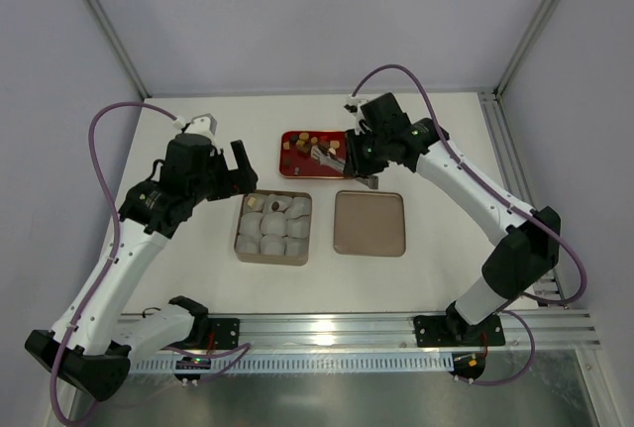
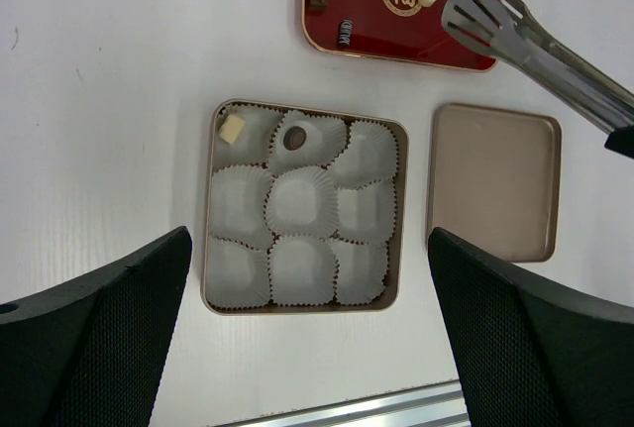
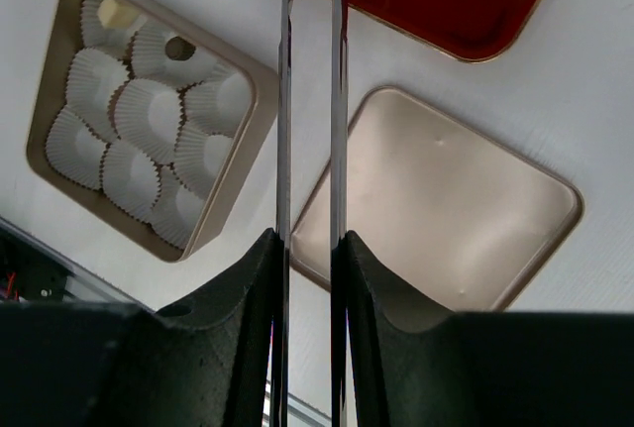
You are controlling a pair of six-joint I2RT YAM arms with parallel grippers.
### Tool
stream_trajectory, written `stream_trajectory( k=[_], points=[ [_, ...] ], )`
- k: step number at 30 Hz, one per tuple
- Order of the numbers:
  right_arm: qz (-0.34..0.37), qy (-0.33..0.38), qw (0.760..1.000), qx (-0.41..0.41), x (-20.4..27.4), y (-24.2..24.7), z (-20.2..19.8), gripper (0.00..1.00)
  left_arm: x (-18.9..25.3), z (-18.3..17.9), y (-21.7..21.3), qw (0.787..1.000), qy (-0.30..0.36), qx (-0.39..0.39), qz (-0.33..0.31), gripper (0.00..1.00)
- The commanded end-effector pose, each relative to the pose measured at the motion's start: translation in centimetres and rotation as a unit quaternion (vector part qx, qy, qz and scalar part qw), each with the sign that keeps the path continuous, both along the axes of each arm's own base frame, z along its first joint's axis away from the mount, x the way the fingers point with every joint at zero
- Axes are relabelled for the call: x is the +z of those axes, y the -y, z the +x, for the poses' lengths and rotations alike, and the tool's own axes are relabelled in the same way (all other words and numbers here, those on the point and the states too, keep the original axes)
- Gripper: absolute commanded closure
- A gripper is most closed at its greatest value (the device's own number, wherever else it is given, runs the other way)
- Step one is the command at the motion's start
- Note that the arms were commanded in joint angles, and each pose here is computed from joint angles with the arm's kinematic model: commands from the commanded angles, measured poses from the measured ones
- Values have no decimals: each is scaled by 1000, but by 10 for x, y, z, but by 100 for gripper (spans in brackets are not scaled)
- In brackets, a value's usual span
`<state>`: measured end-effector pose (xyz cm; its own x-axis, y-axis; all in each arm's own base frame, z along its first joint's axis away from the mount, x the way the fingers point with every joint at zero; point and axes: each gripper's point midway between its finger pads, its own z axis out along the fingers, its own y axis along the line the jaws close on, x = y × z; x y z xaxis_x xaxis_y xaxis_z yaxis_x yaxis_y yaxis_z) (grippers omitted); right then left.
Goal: Pack the chocolate
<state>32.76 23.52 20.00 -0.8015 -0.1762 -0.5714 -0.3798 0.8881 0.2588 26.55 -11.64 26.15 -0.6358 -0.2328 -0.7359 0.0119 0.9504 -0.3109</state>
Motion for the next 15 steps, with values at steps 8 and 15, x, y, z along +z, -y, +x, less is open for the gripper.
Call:
stream_trajectory(
  k=[8, 15],
  points=[
    [10, 29, 998, 60, 14, -50, -60, 70, 7, 4, 3, 1000, 18, -2, -14, 0],
    [-13, 18, 997, 71, -5, -55, -80, 70, 7, 1, 1, 1000, 19, -1, -13, 0]
  ],
)
